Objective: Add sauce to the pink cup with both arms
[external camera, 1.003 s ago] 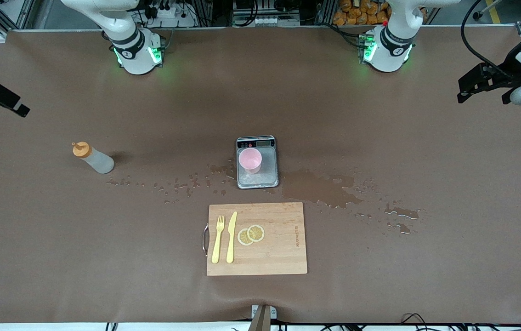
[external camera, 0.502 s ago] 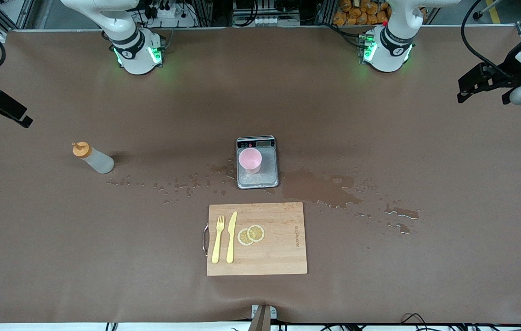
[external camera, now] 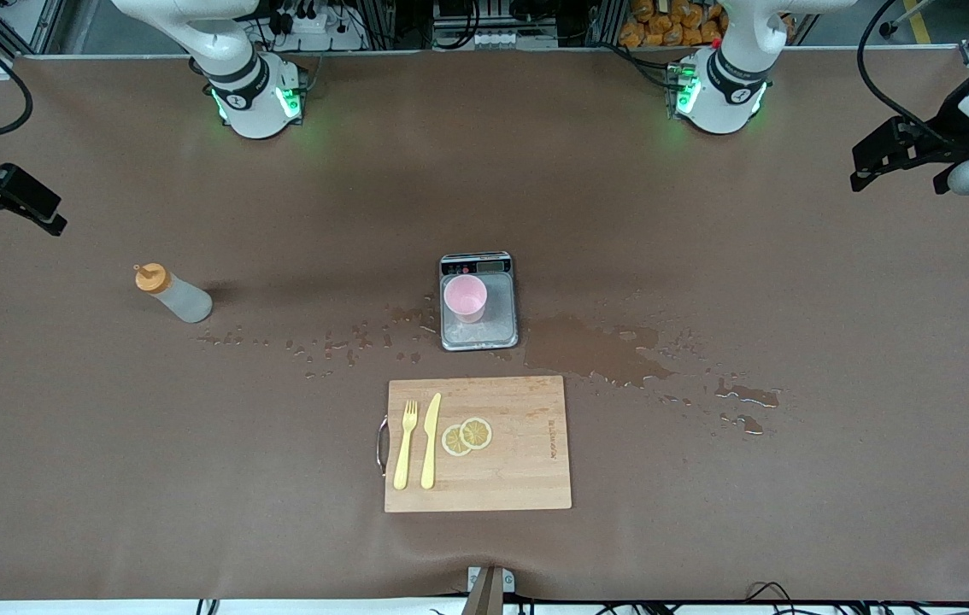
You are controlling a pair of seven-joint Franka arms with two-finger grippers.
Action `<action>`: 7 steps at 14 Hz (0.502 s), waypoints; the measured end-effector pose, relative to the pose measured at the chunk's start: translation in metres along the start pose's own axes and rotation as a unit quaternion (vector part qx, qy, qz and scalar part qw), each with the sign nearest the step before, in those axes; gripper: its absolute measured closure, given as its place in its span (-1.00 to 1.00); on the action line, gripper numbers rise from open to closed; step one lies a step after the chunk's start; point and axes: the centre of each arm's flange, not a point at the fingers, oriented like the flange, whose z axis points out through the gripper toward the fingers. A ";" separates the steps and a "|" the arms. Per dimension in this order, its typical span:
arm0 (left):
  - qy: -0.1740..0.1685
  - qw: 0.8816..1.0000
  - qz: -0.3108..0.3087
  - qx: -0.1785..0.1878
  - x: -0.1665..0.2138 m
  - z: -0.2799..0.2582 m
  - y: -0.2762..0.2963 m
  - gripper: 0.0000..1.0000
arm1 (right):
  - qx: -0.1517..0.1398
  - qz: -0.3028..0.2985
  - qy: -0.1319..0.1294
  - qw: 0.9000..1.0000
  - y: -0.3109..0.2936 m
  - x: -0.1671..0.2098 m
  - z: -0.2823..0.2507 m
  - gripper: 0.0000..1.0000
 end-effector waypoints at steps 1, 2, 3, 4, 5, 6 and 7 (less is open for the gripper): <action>0.000 1.000 0.000 0.000 0.000 0.000 0.000 -1.00 | 0.000 0.000 -0.001 1.000 0.003 0.001 0.001 -1.00; 0.000 1.000 0.000 0.000 0.000 0.000 0.000 -1.00 | -0.001 -0.001 -0.002 1.000 0.005 0.002 0.003 -1.00; 0.000 1.000 0.000 0.000 0.000 0.000 0.000 -1.00 | -0.001 -0.001 -0.002 1.000 0.006 0.002 0.005 -1.00; 0.000 1.000 0.000 0.000 0.000 0.000 0.000 -1.00 | -0.001 -0.002 -0.002 1.000 0.005 0.002 0.006 -1.00; 0.000 1.000 0.000 0.000 0.000 0.000 0.000 -1.00 | -0.001 -0.002 -0.002 1.000 0.005 0.002 0.006 -1.00; 0.000 1.000 0.000 0.000 0.000 0.000 0.000 -1.00 | -0.001 -0.002 -0.002 1.000 0.005 0.002 0.006 -1.00; 0.000 1.000 0.000 0.000 0.000 0.000 0.000 -1.00 | -0.001 -0.002 -0.002 1.000 0.005 0.002 0.006 -1.00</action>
